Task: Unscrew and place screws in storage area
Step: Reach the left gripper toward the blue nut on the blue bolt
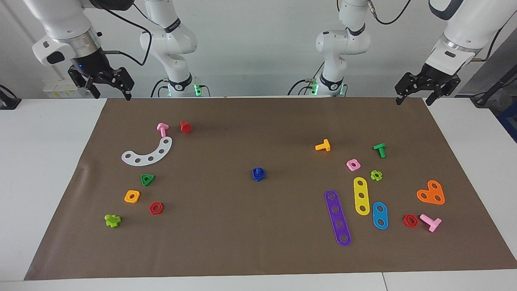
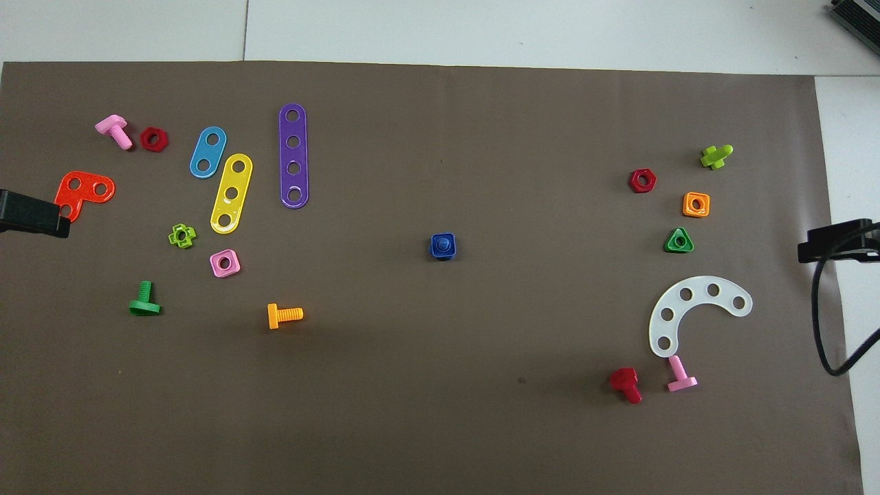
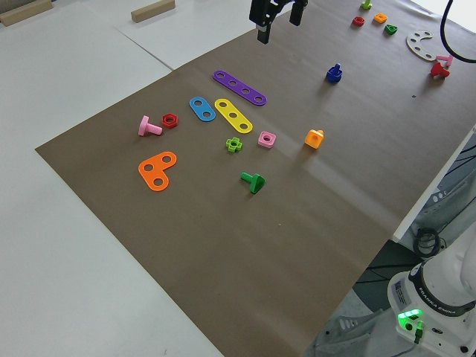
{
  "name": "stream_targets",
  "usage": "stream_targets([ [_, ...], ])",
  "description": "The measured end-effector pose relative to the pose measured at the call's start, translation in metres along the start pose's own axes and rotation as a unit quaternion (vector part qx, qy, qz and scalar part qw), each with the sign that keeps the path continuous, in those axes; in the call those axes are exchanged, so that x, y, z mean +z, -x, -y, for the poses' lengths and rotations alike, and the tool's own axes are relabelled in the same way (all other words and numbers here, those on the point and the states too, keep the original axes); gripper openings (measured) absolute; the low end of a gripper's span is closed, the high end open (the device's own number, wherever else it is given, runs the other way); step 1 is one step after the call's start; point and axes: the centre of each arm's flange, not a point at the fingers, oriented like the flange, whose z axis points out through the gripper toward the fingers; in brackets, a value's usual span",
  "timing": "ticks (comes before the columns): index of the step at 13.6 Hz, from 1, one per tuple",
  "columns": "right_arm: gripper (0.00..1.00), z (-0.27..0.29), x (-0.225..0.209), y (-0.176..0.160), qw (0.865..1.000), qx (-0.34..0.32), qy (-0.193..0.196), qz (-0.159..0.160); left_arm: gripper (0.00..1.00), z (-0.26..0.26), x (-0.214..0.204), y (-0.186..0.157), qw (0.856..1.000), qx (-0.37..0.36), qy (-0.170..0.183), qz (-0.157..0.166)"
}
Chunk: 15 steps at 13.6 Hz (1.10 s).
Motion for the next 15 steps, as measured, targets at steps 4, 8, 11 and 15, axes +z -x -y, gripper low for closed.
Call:
stream_targets([
  [4,1.0,0.0,0.0,0.0,1.0,0.0,0.0,0.0,1.0,-0.003,0.0,0.001,1.0,0.004,0.0,0.0],
  [8,1.0,0.0,0.0,0.0,1.0,0.0,0.0,0.0,1.0,-0.002,0.001,0.001,1.0,0.003,0.001,0.002],
  [11,1.0,0.0,0.0,0.0,1.0,0.0,0.0,0.0,1.0,-0.007,0.002,-0.002,1.0,0.007,0.0,-0.008],
  [15,1.0,0.0,0.0,0.0,1.0,0.0,0.0,0.0,1.0,-0.054,0.007,-0.009,0.999,0.032,-0.001,-0.023],
])
